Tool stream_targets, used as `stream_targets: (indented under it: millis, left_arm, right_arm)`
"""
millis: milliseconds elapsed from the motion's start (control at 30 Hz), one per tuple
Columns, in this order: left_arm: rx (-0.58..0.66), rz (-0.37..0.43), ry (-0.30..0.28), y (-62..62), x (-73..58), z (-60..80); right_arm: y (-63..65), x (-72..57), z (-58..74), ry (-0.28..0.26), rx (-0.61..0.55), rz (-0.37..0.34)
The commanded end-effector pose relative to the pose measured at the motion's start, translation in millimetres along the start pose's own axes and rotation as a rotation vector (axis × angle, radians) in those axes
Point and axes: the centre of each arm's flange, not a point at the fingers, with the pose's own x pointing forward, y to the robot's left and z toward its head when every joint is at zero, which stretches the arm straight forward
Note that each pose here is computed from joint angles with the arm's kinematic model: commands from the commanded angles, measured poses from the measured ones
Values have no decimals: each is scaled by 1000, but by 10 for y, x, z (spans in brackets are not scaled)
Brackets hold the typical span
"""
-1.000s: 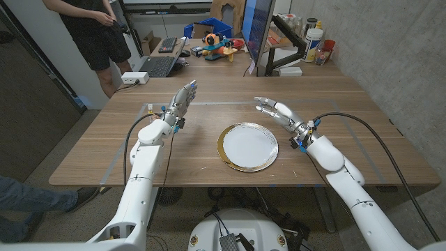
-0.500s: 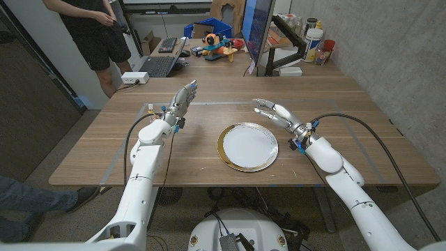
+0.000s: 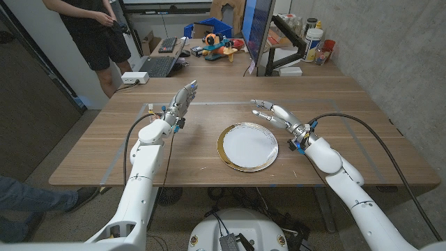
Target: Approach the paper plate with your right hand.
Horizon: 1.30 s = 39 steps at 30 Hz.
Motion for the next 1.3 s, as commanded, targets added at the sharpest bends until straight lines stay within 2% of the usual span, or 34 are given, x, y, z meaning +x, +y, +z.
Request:
stream_targets:
  millis: [33,1300]
  left_arm:
    - [6,-2,-2,8,4,27]
    - [12,-13,-5,-58,24,46]
  right_arm:
    - [19,7,41,-33,-50,3]
    - [111,3,126,-64,-206,48]
